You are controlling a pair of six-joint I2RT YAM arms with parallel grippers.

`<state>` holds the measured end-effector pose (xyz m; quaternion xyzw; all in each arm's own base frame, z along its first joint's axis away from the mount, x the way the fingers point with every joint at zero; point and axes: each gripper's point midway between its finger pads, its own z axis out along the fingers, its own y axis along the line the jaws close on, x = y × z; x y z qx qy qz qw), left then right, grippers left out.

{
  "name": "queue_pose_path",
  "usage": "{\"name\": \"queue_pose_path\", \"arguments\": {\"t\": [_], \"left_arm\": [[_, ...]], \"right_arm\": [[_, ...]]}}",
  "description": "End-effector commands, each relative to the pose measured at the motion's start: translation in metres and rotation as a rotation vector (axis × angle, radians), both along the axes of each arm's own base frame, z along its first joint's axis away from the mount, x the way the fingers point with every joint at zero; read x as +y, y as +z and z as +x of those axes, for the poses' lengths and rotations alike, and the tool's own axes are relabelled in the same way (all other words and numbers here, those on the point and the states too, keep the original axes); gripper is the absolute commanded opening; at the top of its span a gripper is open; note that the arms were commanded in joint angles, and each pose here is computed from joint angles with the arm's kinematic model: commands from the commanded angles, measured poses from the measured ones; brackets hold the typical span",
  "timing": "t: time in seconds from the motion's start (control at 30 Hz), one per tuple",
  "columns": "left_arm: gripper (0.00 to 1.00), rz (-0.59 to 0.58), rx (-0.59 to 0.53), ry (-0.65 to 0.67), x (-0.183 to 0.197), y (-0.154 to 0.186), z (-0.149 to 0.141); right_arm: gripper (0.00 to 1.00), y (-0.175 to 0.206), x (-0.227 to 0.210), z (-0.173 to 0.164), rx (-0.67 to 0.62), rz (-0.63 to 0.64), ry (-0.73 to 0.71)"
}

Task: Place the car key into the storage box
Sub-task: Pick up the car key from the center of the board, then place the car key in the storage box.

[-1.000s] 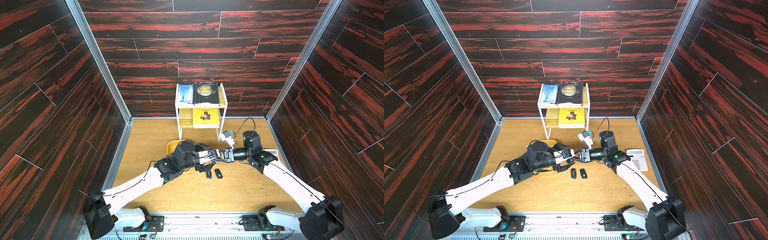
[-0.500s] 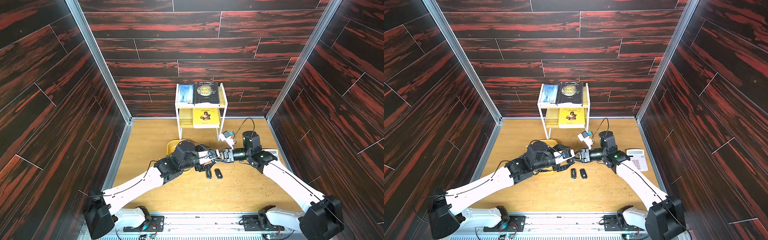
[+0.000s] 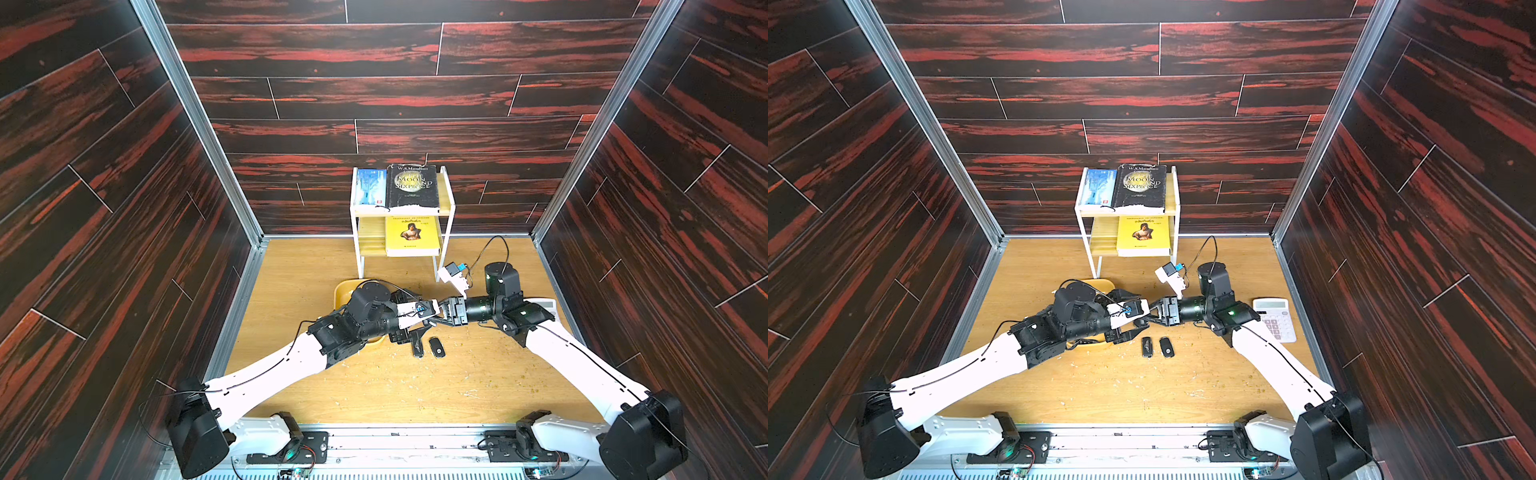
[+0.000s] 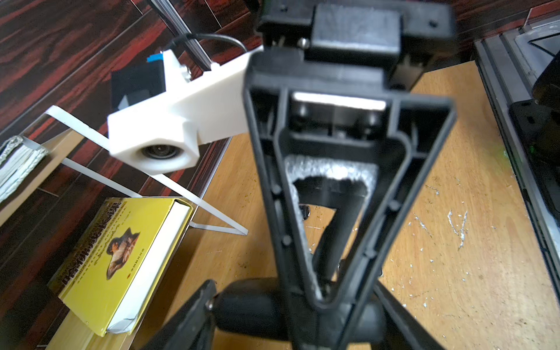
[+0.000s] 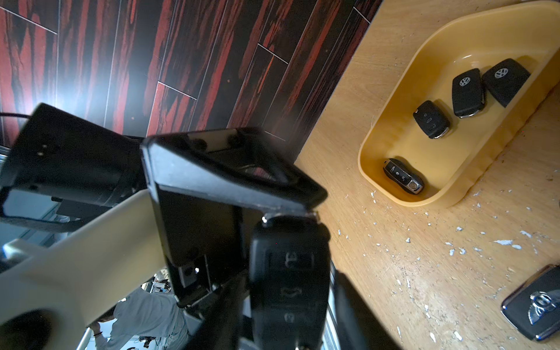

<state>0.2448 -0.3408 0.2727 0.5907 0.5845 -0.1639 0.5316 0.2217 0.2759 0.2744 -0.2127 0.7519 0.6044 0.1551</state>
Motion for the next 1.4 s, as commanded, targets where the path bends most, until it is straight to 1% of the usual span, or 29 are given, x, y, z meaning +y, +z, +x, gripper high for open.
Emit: {"name": "queue_pose_path", "arguments": {"t": [0.0, 0.23, 0.4, 0.5, 0.67, 0.77, 0.87, 1.0, 1.1, 1.13, 1.27, 1.3, 1.37], "left_arm": [[0.46, -0.008, 0.004, -0.020, 0.000, 0.008, -0.004], [0.48, 0.002, 0.015, -0.005, 0.002, 0.002, -0.003], [0.49, -0.022, 0.035, 0.048, 0.008, 0.001, 0.000], [0.50, -0.047, 0.074, 0.106, 0.018, -0.001, 0.007], [0.52, -0.135, 0.158, 0.223, 0.050, 0.000, 0.025], [0.53, -0.151, 0.174, 0.328, 0.073, 0.001, 0.038], [0.53, -0.104, 0.204, 0.452, 0.098, -0.002, 0.051], [0.51, -0.069, 0.300, 0.630, 0.135, -0.004, 0.069], [0.49, 0.010, 0.389, 0.739, 0.159, -0.015, 0.072], [0.48, 0.057, 0.432, 0.774, 0.169, -0.025, 0.069], [0.52, 0.136, 0.527, 0.859, 0.190, -0.046, 0.065], [0.52, 0.154, 0.568, 0.873, 0.194, -0.054, 0.064], [0.48, 0.190, 0.648, 0.880, 0.196, -0.070, 0.062]], "right_arm": [[0.99, 0.013, 0.000, 0.003, -0.047, 0.015, -0.004], [0.99, 0.010, 0.000, 0.007, -0.055, 0.002, -0.019], [0.98, 0.001, -0.001, 0.015, -0.056, -0.023, -0.043], [0.98, -0.003, -0.007, 0.026, -0.068, -0.036, -0.077], [0.99, -0.006, -0.027, 0.050, -0.074, -0.025, -0.149], [0.98, -0.006, -0.036, 0.060, -0.079, -0.011, -0.170], [0.99, -0.004, -0.040, 0.066, -0.089, 0.002, -0.177], [0.99, -0.004, -0.038, 0.067, -0.094, 0.024, -0.162], [0.99, -0.009, -0.037, 0.066, -0.093, 0.034, -0.150], [0.99, -0.011, -0.037, 0.065, -0.091, 0.037, -0.146], [0.98, -0.018, -0.038, 0.061, -0.082, 0.050, -0.133], [0.99, -0.020, -0.038, 0.060, -0.081, 0.052, -0.129], [0.99, -0.022, -0.038, 0.058, -0.079, 0.055, -0.126]]}}
